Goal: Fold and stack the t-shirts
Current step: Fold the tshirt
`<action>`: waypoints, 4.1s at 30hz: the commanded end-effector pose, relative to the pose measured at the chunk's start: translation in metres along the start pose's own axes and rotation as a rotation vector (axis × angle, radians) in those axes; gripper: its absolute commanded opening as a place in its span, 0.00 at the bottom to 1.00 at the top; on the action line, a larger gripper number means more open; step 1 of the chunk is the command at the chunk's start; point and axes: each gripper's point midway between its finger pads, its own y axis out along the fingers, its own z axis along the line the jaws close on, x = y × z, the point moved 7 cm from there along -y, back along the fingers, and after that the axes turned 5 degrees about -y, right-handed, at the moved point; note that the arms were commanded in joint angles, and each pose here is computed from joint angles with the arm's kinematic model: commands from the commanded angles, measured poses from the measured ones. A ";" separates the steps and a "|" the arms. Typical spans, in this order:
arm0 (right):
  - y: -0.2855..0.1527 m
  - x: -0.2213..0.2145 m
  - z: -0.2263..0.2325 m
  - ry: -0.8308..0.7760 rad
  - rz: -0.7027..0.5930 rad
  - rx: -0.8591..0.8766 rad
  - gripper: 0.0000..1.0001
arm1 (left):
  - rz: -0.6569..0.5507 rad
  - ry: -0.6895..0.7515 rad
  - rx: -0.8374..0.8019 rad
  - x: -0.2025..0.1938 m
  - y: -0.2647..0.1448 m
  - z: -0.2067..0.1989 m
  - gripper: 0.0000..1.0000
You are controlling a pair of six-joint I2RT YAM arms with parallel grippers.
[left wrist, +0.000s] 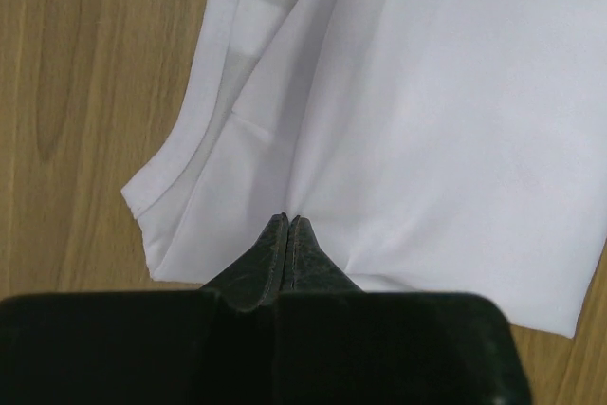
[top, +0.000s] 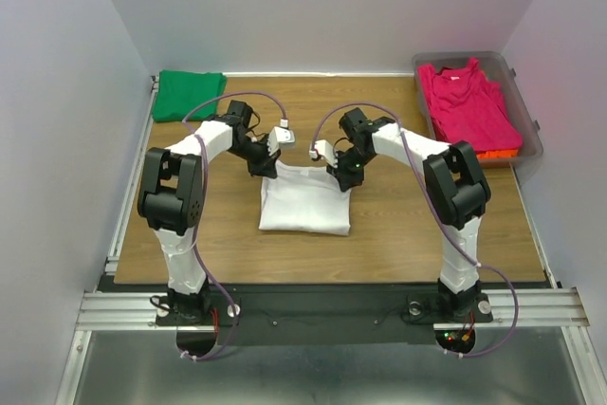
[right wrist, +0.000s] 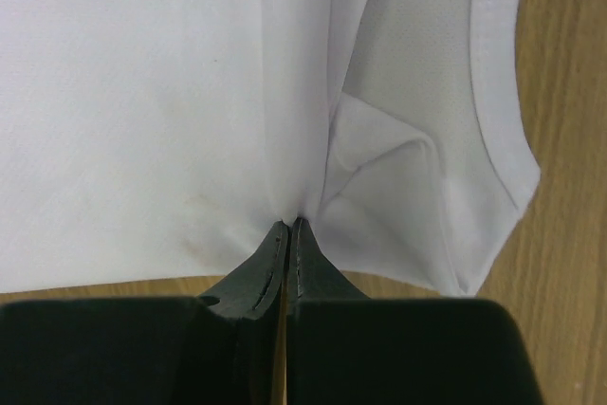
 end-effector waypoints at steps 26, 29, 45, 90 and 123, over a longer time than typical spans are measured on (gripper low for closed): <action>-0.039 0.063 -0.009 0.468 -0.383 0.185 0.32 | -0.151 0.278 0.043 0.052 -0.005 -0.086 0.48; -0.023 0.068 -0.018 0.547 -0.420 0.282 0.28 | -0.127 0.270 0.014 0.055 0.014 -0.083 0.48; 0.049 0.059 -0.010 0.646 -0.366 0.418 0.24 | -0.007 0.280 -0.033 0.038 0.055 -0.089 0.40; 0.097 0.015 0.001 0.697 -0.261 0.421 0.14 | -0.023 0.310 0.047 0.058 0.033 -0.088 0.00; -0.033 0.051 -0.076 0.612 -0.330 -0.130 0.48 | -0.086 0.275 0.239 0.096 -0.035 -0.046 0.32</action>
